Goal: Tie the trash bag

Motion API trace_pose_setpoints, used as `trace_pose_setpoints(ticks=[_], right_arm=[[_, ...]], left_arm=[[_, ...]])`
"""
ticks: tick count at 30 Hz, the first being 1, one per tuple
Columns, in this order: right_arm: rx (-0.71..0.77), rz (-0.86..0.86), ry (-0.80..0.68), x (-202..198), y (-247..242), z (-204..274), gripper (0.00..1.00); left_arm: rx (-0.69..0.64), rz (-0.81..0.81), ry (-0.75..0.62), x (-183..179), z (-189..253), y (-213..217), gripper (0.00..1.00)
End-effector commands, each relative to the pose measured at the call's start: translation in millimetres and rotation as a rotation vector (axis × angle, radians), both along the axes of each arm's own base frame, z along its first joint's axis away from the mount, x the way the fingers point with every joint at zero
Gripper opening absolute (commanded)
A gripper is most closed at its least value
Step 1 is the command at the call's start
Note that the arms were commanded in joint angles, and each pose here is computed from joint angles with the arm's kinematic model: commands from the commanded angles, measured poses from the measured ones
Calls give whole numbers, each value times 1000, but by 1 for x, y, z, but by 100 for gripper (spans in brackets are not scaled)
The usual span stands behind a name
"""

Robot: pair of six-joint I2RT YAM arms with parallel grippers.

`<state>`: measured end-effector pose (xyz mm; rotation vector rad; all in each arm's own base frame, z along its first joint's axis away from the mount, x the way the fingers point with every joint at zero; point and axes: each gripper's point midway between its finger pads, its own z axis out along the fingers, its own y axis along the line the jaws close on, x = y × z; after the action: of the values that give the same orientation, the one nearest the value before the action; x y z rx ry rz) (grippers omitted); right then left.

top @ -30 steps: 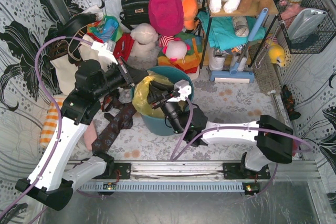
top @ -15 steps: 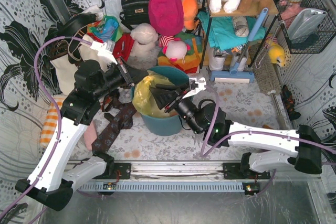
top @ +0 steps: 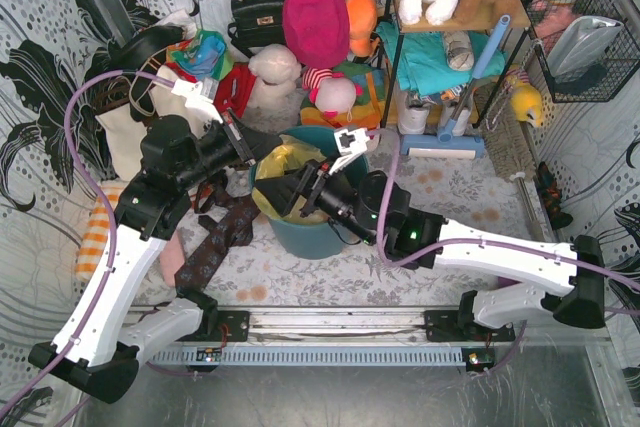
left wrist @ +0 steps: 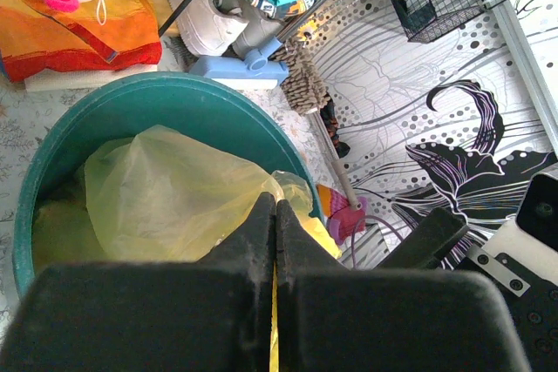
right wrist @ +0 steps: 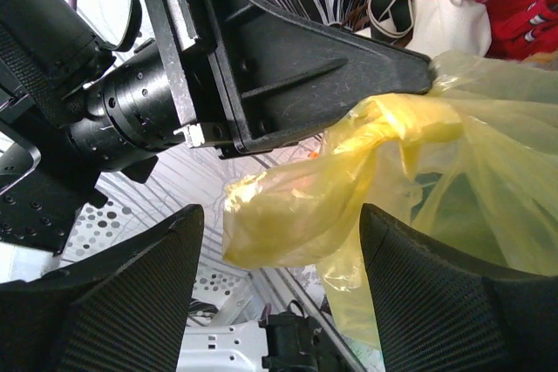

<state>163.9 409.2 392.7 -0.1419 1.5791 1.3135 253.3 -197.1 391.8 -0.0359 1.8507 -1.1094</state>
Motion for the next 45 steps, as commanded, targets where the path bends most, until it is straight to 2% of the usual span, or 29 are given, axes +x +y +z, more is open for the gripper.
trace_pose_setpoints(ticks=[1,3,5,11,14,31,45], right_arm=[[12,43,53,-6,14,12,72],[-1,33,57,-4,16,12,69],[-15,8,58,0,14,11,61],[-18,-57,73,7,-2,3,14],[-39,-73,78,8,-8,-3,0],[-159,-206,185,7,-80,-63,0],[-228,-338,223,11,-131,-85,0]], left_arm=[[-36,-11,-63,-2,16,-3,0],[-37,-12,-63,-2,16,-3,0],[-39,-14,-62,-2,16,-4,0],[-33,-7,-65,0,15,-2,0],[-32,5,-65,2,13,-2,0],[33,89,-78,17,10,10,0],[82,144,-71,24,-3,19,0]])
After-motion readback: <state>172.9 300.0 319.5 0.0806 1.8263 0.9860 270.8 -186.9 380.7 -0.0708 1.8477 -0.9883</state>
